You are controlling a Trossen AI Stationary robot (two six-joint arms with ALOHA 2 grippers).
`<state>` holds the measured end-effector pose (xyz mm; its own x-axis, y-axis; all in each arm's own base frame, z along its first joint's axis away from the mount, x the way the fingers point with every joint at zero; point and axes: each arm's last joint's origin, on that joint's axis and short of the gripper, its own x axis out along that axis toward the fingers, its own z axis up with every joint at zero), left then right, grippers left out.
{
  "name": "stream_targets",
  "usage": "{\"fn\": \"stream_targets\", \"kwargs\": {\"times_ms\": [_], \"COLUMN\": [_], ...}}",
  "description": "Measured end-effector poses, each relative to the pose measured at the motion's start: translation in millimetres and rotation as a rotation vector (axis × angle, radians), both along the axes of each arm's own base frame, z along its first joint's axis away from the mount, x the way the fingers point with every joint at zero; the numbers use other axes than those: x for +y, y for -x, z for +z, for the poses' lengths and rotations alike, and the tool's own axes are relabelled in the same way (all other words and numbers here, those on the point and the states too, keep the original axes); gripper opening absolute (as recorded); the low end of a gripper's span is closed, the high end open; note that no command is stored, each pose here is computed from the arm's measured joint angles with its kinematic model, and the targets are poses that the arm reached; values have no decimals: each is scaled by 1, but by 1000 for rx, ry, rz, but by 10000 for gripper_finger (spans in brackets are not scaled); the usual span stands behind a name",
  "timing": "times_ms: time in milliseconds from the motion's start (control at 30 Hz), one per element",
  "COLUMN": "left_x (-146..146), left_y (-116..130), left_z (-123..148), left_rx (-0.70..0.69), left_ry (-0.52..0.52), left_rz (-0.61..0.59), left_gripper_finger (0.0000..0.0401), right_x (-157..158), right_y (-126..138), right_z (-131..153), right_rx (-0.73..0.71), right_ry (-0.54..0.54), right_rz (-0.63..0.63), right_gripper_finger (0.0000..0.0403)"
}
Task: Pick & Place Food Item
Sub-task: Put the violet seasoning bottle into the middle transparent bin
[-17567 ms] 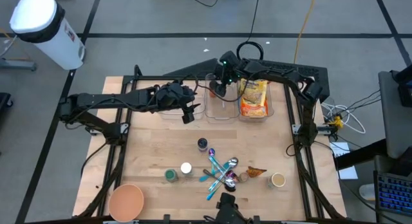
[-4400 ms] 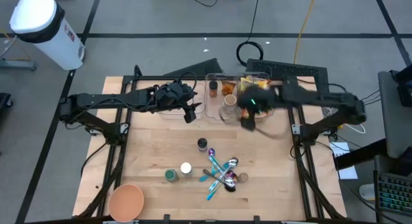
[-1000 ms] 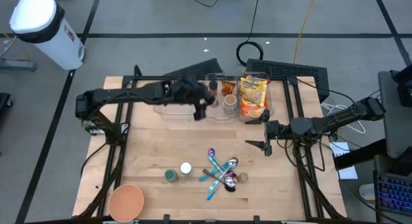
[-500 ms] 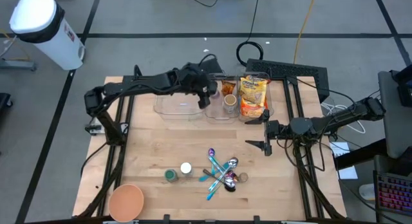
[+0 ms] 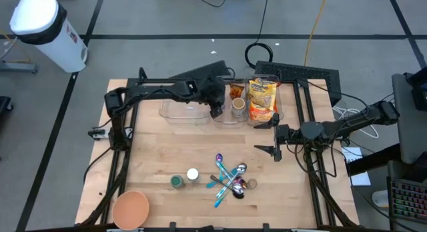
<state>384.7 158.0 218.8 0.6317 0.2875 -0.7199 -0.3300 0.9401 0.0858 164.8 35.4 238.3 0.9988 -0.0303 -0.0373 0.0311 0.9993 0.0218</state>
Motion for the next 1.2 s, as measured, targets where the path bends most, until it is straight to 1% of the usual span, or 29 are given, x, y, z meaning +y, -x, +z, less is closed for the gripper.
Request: {"fn": "stream_targets", "kwargs": {"times_ms": [133,333,433,600,767,867,1067,1200], "left_x": [3,6,6,6,7,7,6,1], "left_y": [-2,-3,-2,-2,-2,-2,-3,-5], "left_z": [-7,-10,-11,-10,-10,-10,-10,-10], "left_rx": [10,19,22,22,39,43,38,41], "left_ry": [-3,-27,-24,-29,-80,-94,-85,-98], "left_rz": [12,43,64,82,123,124,130,105], "left_gripper_finger": [213,253,264,267,268,268,268,269], "right_x": [0,0,0,0,0,0,0,0], "right_y": [0,0,0,0,0,0,0,0], "right_z": [0,0,0,-1,-1,-1,-1,-1], "right_rx": [0,4,4,6,6,6,7,7], "right_ry": [0,-5,-6,-6,-6,-6,-6,-6], "right_rz": [0,-1,1,1,2,2,2,2], "right_gripper_finger": [357,357,357,357,357,357,357,357]}}
